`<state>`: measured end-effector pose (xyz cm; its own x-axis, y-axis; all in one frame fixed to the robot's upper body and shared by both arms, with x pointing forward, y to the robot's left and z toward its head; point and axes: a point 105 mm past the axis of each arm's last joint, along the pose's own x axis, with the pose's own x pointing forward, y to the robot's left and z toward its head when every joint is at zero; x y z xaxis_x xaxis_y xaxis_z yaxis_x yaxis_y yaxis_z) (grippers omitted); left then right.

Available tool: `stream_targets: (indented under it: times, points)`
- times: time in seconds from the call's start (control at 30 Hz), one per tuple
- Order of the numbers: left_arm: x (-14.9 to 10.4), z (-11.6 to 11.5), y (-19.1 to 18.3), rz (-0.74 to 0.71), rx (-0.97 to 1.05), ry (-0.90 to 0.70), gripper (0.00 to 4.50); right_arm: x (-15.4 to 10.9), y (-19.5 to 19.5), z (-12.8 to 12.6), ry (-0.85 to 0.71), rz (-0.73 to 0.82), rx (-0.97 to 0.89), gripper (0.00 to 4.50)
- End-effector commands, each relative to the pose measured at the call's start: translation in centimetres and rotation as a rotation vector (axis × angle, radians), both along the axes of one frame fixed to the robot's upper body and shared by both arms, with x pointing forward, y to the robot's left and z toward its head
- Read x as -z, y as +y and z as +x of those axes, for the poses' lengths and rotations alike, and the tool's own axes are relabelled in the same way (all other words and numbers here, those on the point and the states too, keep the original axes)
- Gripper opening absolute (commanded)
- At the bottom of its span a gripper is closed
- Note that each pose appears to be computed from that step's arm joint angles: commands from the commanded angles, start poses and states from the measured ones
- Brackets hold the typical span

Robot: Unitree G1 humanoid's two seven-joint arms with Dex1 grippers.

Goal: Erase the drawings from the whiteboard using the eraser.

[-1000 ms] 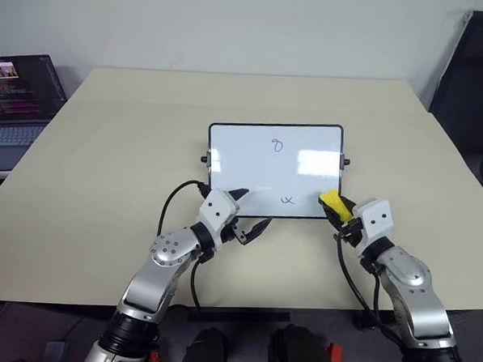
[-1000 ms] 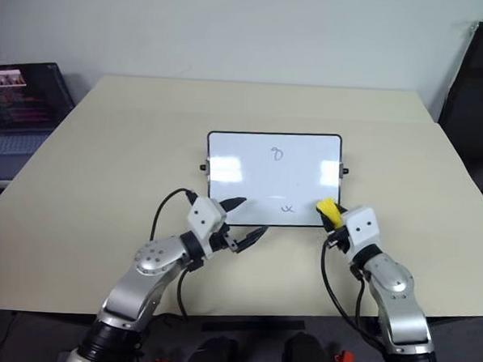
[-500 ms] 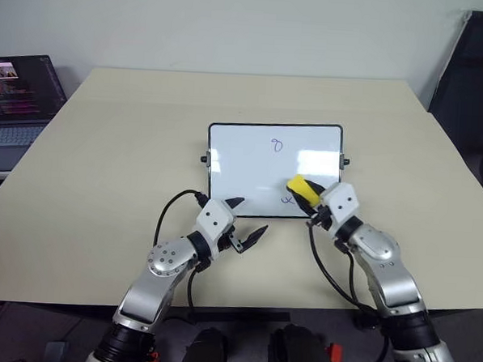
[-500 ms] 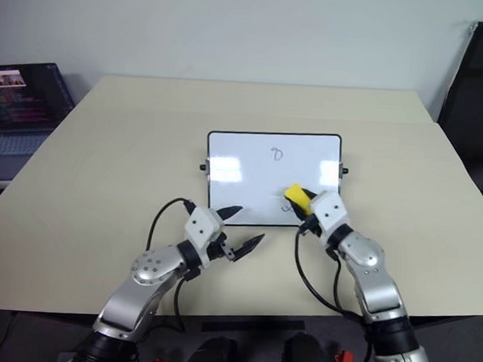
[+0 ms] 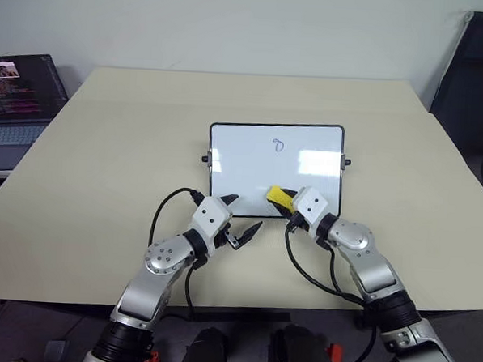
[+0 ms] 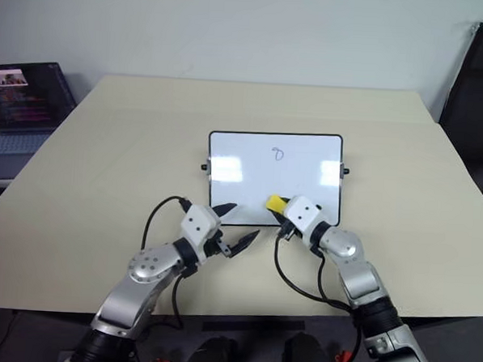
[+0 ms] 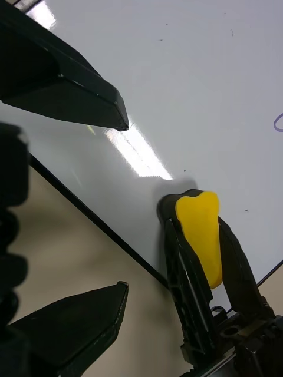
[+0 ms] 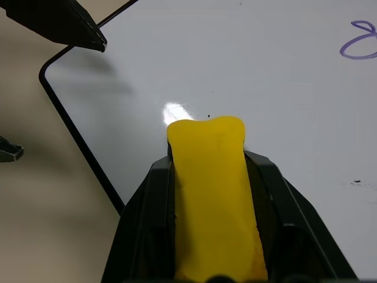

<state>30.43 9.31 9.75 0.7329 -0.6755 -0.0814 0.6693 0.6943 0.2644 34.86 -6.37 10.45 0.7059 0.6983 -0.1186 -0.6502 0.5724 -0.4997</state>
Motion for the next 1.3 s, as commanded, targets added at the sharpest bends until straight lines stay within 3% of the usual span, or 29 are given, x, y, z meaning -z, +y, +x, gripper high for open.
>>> stream_targets:
  times: [0.03, 0.3, 0.63, 0.83, 1.3]
  points:
    - [-1.8, 0.2, 0.1, -0.012, -0.007, -0.067, 4.5, 0.2, -1.0, 0.6, -0.018, -0.076, 0.05, 1.24]
    - [-2.1, 0.4, -0.2, -0.018, 0.001, -0.071, 4.5, 1.1, -2.8, -0.4, -0.005, -0.149, 0.059, 1.24]
    - [-2.3, 0.6, -0.4, -0.024, 0.008, -0.077, 4.5, 3.1, -7.8, -1.5, 0.052, -0.278, 0.154, 1.24]
    - [-2.2, 0.7, -0.8, -0.03, 0.02, -0.076, 4.5, 2.5, -9.2, -1.1, 0.038, -0.275, 0.206, 1.24]
    - [-2.1, 0.7, -0.9, -0.027, 0.031, -0.078, 4.5, 0.7, -3.2, 0.2, -0.039, -0.13, 0.14, 1.24]
